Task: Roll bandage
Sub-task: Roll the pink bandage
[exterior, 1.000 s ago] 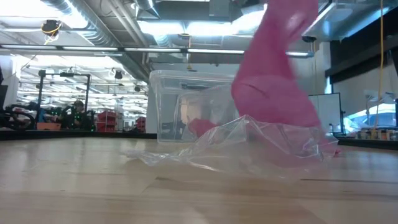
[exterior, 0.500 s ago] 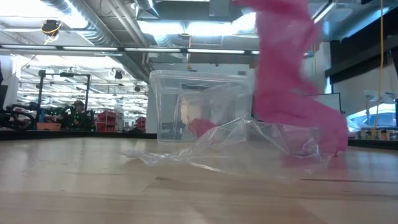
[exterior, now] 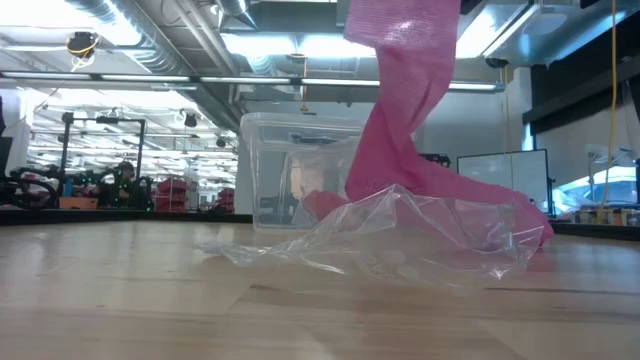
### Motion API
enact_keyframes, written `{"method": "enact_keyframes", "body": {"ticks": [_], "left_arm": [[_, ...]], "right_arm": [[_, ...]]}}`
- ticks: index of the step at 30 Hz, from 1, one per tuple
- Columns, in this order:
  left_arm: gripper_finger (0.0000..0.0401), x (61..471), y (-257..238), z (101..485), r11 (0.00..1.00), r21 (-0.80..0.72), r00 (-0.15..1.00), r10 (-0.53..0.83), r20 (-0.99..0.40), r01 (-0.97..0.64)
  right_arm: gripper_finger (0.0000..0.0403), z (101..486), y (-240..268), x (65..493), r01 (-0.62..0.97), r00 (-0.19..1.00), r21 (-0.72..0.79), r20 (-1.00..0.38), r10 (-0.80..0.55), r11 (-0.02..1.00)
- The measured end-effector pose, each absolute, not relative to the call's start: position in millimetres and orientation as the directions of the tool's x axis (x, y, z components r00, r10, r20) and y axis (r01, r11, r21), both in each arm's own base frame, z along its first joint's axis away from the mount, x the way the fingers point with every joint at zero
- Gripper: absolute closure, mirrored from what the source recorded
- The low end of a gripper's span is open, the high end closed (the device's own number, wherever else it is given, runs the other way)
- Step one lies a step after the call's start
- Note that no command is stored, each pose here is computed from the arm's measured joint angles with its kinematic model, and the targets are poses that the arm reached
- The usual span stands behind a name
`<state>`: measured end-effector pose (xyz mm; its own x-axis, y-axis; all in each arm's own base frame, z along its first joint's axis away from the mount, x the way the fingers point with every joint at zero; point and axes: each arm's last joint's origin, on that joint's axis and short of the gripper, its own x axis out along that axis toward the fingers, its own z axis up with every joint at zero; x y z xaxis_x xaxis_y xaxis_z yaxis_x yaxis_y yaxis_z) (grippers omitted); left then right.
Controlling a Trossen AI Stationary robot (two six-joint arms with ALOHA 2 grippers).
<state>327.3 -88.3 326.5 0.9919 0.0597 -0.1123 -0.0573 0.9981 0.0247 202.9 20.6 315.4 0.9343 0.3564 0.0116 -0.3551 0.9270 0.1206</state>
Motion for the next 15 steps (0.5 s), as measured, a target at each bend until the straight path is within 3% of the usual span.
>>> {"method": "enact_keyframes", "body": {"ticks": [4, 10, 15], "left_arm": [[0.0275, 330.4, -87.0, 322.1, 0.996, 0.051, 0.989, 0.075, -0.129, -0.069], [0.0388, 336.8, -90.4, 313.9, 0.99, 0.12, 0.986, 0.093, -0.136, -0.077], [0.0398, 343.5, -92.5, 291.5, 0.987, 0.139, 0.962, 0.112, -0.247, -0.08]], "right_arm": [[0.0384, 317.6, 19.9, 203.1, -0.333, 0.943, 0.114, 0.034, 0.331, 0.936], [0.0384, 320.4, 19.9, 203.0, -0.337, 0.941, 0.1, 0.064, 0.332, 0.936], [0.0383, 326.4, 19.9, 202.3, -0.343, 0.935, 0.082, 0.124, 0.331, 0.936]]}}
